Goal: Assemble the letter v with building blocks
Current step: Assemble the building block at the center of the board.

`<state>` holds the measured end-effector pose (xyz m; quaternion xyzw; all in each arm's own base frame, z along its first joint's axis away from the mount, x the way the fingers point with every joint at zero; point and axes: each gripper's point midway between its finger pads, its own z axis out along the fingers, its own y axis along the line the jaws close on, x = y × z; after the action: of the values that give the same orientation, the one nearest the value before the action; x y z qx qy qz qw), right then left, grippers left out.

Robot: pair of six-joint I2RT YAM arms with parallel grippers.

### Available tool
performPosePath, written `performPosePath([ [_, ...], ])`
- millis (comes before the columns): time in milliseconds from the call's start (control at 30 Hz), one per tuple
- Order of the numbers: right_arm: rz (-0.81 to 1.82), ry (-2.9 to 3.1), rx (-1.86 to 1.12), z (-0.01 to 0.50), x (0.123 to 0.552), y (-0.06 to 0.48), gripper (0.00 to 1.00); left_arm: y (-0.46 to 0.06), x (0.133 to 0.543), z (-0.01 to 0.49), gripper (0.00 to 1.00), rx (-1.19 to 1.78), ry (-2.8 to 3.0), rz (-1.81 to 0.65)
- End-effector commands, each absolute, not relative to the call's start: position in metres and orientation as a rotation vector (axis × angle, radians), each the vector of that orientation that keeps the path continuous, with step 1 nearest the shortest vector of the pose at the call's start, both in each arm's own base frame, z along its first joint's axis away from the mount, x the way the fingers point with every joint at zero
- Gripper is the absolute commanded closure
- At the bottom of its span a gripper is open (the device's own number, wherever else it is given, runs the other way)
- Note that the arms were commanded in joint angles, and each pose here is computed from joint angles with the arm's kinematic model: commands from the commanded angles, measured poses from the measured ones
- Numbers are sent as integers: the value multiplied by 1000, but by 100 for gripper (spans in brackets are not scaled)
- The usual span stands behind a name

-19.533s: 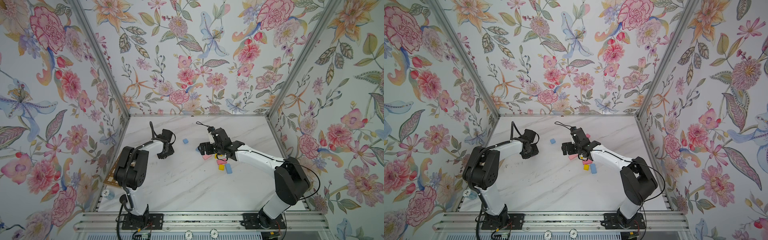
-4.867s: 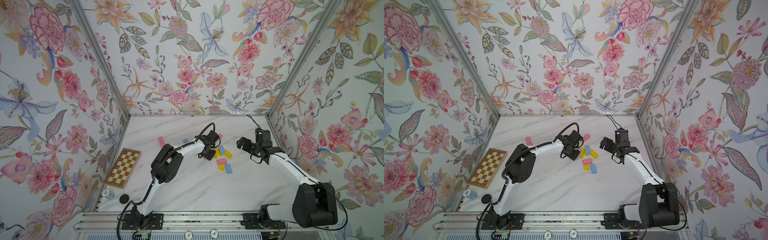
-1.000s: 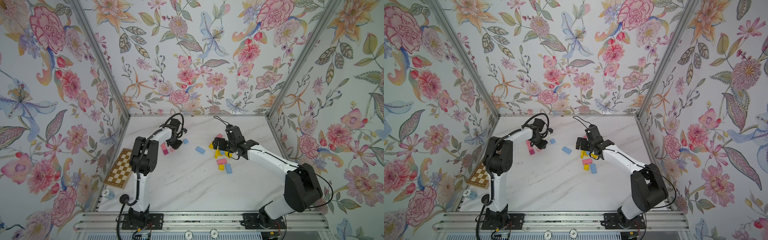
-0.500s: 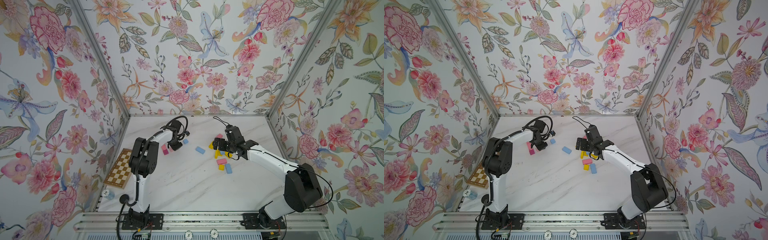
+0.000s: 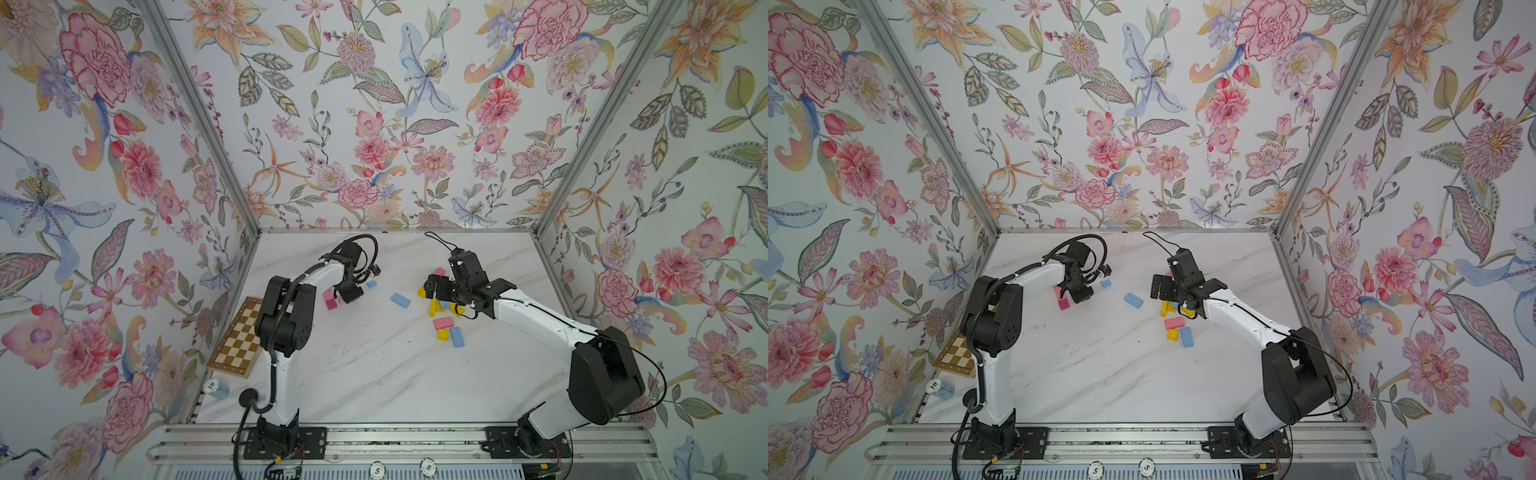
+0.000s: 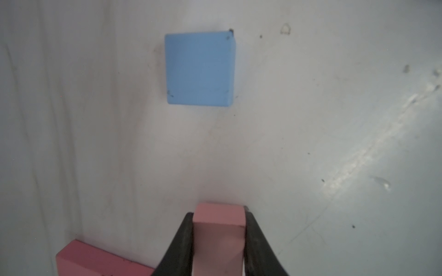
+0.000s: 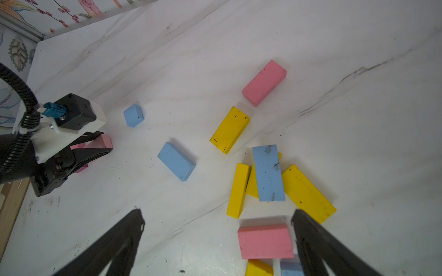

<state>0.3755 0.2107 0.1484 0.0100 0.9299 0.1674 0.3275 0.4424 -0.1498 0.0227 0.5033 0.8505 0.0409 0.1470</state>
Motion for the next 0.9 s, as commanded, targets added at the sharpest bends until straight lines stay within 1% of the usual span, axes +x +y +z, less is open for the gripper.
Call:
performPosePath([
  [0, 421, 2421, 43, 158, 378, 211, 1, -150, 418, 12, 73, 1534, 2503, 36],
  [200, 419, 2422, 41, 158, 378, 212, 1, -150, 417, 17, 73, 1528, 2498, -2],
  [867, 409, 2429, 49, 156, 378, 211, 1, -133, 424, 17, 73, 1542, 2473, 77],
])
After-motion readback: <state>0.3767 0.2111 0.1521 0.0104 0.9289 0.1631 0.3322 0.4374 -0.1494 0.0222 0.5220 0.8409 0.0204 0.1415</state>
